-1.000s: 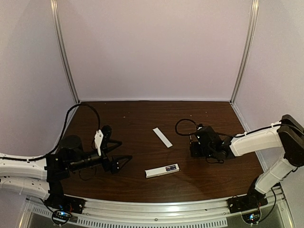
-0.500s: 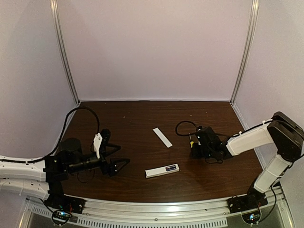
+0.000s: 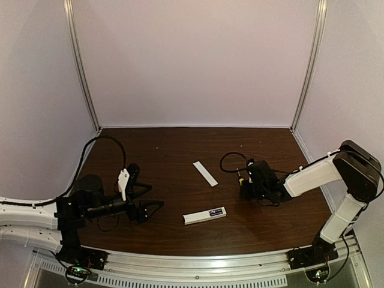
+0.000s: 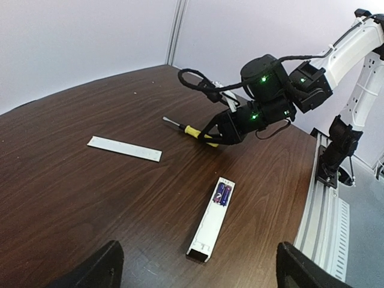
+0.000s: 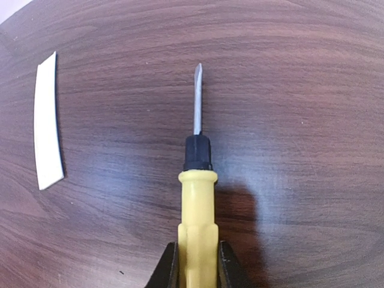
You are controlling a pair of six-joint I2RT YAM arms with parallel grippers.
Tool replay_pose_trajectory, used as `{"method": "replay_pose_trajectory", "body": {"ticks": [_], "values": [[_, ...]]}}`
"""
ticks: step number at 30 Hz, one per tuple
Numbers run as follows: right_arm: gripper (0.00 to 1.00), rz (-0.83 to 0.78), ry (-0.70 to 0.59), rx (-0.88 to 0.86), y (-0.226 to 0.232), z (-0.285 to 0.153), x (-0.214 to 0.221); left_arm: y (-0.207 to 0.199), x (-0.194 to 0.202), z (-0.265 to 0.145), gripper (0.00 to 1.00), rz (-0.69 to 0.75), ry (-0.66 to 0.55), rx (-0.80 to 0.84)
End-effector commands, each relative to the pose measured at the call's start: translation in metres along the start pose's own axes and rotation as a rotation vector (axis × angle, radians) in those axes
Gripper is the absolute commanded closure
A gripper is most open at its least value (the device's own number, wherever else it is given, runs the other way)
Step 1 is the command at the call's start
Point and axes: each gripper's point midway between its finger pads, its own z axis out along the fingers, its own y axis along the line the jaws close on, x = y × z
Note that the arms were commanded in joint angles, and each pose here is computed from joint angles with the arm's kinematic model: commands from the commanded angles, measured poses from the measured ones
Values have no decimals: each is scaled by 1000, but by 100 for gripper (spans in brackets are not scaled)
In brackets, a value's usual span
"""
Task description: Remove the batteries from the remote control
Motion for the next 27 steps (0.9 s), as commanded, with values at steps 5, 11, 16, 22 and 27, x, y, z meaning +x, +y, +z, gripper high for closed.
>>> {"method": "replay_pose_trajectory", "body": {"ticks": [5, 11, 16, 22, 27], "values": [[95, -15, 70, -35, -3, -4, 21, 6, -5, -3, 10, 31, -12, -43], [100, -4, 61, -130, 13, -17, 18, 16, -9, -4, 10, 45, -26, -101], [100, 0, 36, -187, 23, -35, 14, 19, -12, -1, 12, 55, -37, -124], [100, -47, 6, -287, 51, -69, 9, 20, -14, 3, 13, 71, -48, -128], [100, -88, -23, -380, 73, -104, 6, 9, -16, 6, 13, 85, -41, -66]]}}
